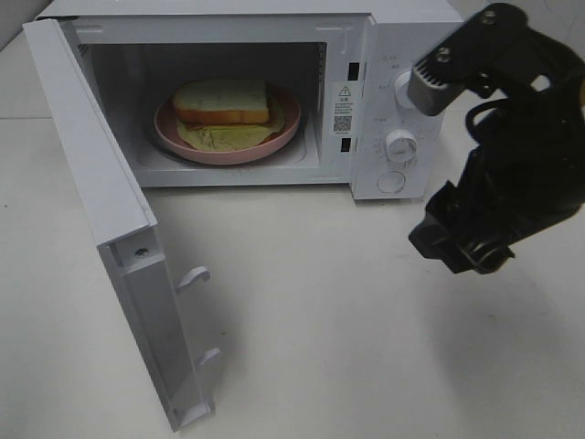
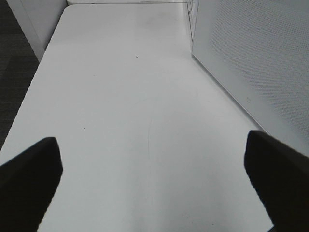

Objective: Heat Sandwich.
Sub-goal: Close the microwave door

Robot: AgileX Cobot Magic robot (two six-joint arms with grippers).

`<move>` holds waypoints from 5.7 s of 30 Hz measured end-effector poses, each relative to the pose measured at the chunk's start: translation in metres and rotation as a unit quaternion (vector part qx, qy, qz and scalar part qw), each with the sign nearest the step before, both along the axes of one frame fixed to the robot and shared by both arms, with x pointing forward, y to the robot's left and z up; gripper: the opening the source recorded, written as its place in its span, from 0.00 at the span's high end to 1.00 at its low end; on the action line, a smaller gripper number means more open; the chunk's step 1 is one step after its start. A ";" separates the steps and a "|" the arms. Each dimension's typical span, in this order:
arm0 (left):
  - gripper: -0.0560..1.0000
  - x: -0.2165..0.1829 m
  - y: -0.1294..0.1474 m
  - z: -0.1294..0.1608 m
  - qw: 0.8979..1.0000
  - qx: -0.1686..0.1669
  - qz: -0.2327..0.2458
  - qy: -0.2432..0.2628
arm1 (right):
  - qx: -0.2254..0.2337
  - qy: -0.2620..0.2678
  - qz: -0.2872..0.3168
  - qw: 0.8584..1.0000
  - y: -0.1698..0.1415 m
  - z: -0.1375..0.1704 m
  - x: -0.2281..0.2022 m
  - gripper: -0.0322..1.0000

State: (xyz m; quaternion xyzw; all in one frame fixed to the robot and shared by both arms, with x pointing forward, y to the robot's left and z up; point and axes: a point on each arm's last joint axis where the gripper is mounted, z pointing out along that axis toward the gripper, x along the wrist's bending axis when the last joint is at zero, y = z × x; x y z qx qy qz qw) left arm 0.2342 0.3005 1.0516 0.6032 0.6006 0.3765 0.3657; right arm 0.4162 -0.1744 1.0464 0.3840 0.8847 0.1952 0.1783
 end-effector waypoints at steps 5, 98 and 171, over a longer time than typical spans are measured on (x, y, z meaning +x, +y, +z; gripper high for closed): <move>0.03 0.000 0.000 0.000 1.000 0.000 0.000 0.000 | -0.001 0.046 -0.075 0.996 -0.019 0.010 -0.021 0.23; 0.03 0.000 0.000 0.000 1.000 0.000 0.000 0.000 | 0.155 -0.220 -0.316 0.910 -0.133 0.003 -0.187 0.25; 0.95 0.133 0.004 -0.034 1.000 0.004 0.003 -0.006 | 0.155 -0.220 -0.316 0.910 -0.133 0.003 -0.187 0.25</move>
